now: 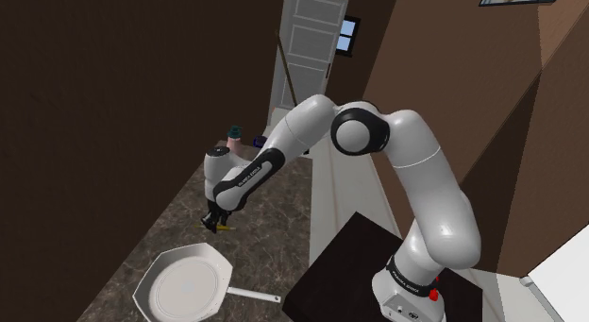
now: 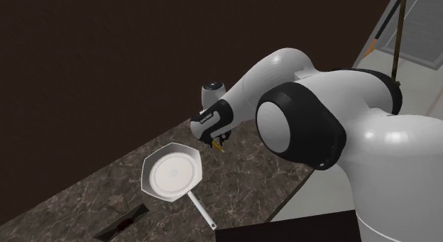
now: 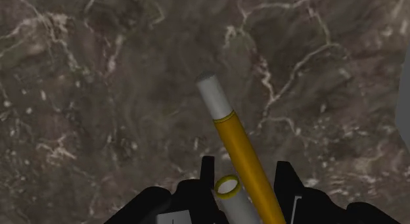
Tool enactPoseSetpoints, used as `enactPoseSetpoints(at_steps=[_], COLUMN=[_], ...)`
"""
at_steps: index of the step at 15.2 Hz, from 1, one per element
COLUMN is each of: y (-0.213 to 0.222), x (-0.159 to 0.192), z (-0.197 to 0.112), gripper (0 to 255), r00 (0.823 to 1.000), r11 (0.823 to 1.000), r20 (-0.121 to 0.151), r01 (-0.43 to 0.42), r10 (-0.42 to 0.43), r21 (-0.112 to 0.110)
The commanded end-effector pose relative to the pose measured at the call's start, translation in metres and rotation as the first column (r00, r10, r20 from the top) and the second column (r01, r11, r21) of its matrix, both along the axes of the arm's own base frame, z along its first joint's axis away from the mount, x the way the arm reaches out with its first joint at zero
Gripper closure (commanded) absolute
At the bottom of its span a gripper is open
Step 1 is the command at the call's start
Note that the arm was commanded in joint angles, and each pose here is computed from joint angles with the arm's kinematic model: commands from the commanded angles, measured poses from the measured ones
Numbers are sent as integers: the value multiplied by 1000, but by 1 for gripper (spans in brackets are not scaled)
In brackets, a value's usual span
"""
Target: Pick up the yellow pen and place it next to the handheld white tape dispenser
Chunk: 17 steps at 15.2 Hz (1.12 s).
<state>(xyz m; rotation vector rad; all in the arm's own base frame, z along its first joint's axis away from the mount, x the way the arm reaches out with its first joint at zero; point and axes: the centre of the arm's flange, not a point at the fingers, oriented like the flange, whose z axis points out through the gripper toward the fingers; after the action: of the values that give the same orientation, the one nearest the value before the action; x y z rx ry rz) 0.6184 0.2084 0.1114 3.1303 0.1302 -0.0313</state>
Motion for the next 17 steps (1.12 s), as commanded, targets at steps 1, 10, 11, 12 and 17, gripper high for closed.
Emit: enactPoseSetpoints(at_steps=[1, 10, 11, 12, 17], y=[0, 0, 0, 0, 0], x=[1, 1, 1, 1, 1], z=[10, 57, 63, 68, 94], gripper=[255, 255, 255, 255, 255], r00=[1000, 1000, 1000, 1000, 1000], r11=[1000, 1000, 1000, 1000, 1000], r20=[0, 0, 0, 0, 0], r01=[0, 0, 0, 0, 0], r10=[0, 0, 0, 0, 0], r21=[0, 0, 0, 0, 0])
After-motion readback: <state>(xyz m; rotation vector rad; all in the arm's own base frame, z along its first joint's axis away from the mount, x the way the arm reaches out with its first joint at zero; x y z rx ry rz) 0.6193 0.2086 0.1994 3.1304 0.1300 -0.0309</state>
